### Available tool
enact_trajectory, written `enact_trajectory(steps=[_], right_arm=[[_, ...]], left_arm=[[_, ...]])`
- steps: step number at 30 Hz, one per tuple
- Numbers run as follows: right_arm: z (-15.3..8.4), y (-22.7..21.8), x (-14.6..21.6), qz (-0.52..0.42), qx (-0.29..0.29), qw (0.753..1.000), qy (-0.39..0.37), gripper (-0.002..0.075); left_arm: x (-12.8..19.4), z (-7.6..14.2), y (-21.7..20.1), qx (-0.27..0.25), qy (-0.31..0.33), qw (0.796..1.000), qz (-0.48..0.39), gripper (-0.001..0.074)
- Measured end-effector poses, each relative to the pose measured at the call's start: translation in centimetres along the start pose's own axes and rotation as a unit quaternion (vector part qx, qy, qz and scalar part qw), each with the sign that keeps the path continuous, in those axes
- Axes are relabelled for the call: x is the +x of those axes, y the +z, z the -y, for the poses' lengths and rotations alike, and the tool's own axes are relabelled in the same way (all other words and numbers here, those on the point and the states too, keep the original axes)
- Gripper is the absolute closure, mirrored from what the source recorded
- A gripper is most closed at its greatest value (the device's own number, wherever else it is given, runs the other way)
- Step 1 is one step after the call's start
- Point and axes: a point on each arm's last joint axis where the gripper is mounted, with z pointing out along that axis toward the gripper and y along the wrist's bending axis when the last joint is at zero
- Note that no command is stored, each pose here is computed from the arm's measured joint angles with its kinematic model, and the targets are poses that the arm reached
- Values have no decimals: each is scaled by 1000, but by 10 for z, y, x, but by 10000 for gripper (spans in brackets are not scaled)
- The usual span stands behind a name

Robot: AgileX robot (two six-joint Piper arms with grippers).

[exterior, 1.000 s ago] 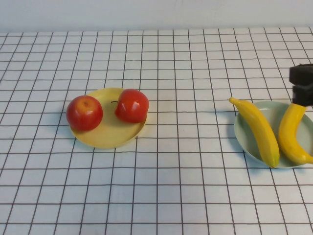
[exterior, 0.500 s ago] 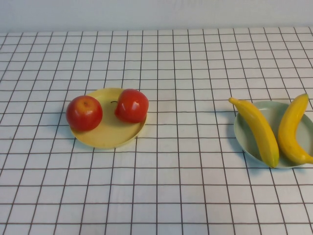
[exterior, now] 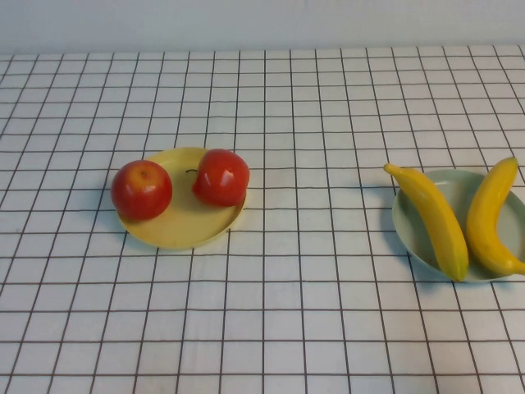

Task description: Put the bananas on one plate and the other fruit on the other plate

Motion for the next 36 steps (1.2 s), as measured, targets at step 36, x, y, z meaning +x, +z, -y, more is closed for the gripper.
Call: enact_trajectory(steps=[36], right_arm=[[13, -39, 64, -102, 117, 987, 41, 740]], left_arm=[[0, 0, 0, 0, 0, 1000, 0, 737]])
